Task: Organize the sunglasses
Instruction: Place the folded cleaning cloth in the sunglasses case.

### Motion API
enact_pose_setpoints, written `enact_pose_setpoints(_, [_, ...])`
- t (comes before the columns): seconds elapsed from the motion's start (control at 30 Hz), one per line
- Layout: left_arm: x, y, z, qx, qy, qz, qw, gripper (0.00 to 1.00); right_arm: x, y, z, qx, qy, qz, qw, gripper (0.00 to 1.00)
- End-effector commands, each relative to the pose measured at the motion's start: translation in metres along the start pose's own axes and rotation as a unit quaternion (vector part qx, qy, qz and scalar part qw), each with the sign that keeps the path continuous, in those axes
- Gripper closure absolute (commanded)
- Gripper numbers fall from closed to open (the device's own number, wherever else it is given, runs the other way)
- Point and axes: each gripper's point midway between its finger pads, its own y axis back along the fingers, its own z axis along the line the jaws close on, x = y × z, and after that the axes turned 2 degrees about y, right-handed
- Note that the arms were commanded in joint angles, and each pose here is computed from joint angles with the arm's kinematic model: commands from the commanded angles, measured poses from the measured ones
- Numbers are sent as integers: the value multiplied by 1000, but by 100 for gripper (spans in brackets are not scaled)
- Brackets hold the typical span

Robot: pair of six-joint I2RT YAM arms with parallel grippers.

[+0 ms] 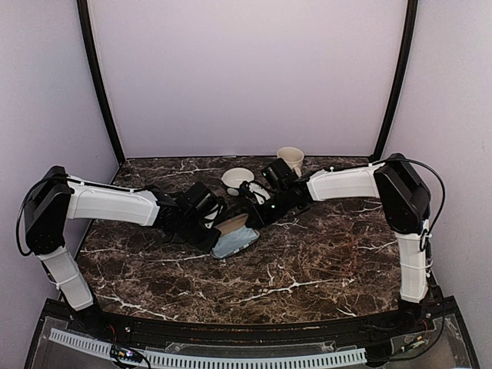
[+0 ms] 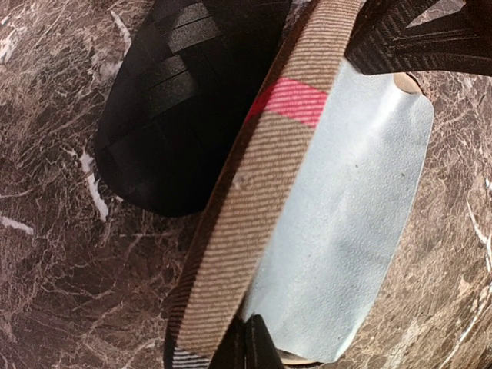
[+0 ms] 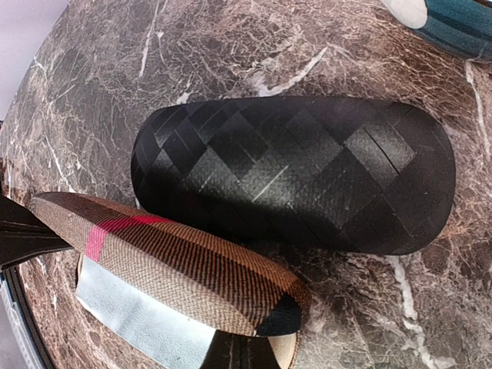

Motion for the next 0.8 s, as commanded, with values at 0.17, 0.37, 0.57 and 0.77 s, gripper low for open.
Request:
enact_pose_setpoints(0.17, [-11, 13, 2, 2, 6, -28, 1000, 100, 0, 0, 3, 0, 9, -3, 1000, 100])
enact_pose_setpoints(0.37, [-12, 13, 2, 3, 7, -31, 999, 100, 2, -1, 3, -2, 8, -1, 1000, 100])
enact_pose_setpoints(0.57, [-13, 13, 2, 1, 7, -32, 999, 100, 3, 0, 3, -1, 7, 0, 1000, 100])
enact_pose_setpoints(0.77, [-13, 15, 3, -2, 8, -34, 999, 100, 4, 0, 3, -1, 8, 1, 1000, 100])
